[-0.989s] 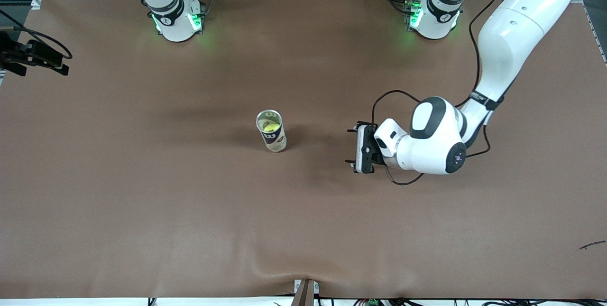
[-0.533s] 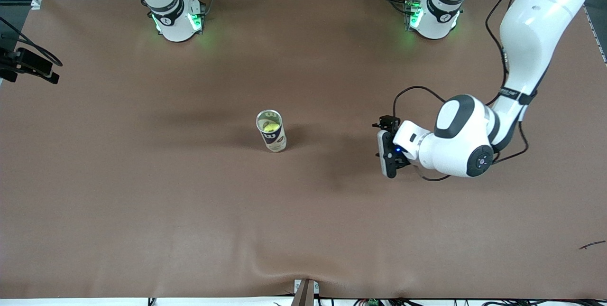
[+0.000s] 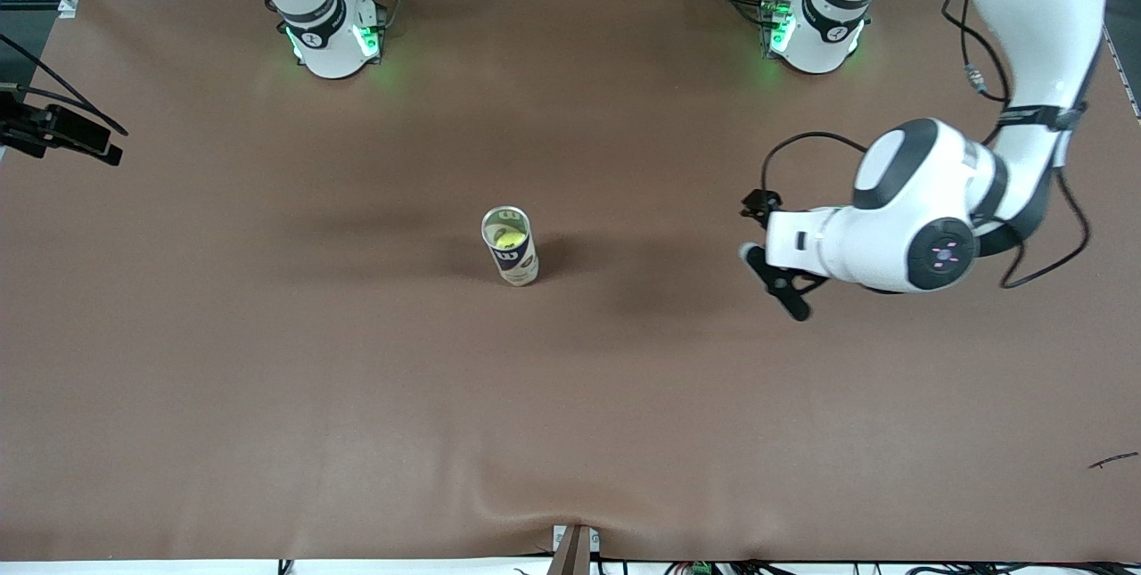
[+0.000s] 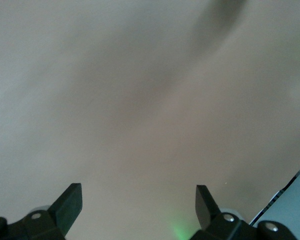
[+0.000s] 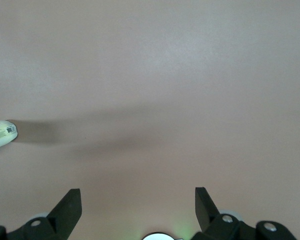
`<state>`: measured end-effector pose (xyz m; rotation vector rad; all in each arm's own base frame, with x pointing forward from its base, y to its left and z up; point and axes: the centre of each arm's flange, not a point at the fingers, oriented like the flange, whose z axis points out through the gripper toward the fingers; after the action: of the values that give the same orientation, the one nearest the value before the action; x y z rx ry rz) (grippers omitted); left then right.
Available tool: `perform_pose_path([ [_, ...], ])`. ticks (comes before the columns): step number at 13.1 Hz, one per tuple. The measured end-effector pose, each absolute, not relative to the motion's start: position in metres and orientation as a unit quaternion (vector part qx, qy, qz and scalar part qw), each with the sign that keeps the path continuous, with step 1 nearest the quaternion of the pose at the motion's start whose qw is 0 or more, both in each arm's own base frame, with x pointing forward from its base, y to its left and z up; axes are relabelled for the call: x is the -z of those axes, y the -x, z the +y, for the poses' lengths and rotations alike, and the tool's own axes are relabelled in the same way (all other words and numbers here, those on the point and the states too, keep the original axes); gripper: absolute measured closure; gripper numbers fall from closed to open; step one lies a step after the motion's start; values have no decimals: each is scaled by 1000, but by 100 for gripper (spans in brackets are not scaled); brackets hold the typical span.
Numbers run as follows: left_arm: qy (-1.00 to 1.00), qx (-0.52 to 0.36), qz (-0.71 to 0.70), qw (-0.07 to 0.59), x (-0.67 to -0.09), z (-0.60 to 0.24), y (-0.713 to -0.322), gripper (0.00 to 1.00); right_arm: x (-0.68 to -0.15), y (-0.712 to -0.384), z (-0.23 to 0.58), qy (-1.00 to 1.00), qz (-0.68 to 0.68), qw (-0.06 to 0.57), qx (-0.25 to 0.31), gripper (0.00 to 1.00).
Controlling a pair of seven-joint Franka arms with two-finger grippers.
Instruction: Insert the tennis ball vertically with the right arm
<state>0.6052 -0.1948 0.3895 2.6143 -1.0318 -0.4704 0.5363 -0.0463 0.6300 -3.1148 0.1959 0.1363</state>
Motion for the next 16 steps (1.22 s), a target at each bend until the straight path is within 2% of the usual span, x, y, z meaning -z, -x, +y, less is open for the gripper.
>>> perform_pose_path([
  [10, -973, 156, -161, 56, -462, -117, -602, 0, -623, -540, -20, 998, 40, 8, -50, 0],
  [14, -988, 133, -80, -9, -515, -101, -584, 0, -622, -541, -20, 998, 41, 8, -51, 0],
  [16, -993, 109, -43, -9, -543, -74, -582, 0, -622, -540, -21, 998, 42, 8, -52, 0],
])
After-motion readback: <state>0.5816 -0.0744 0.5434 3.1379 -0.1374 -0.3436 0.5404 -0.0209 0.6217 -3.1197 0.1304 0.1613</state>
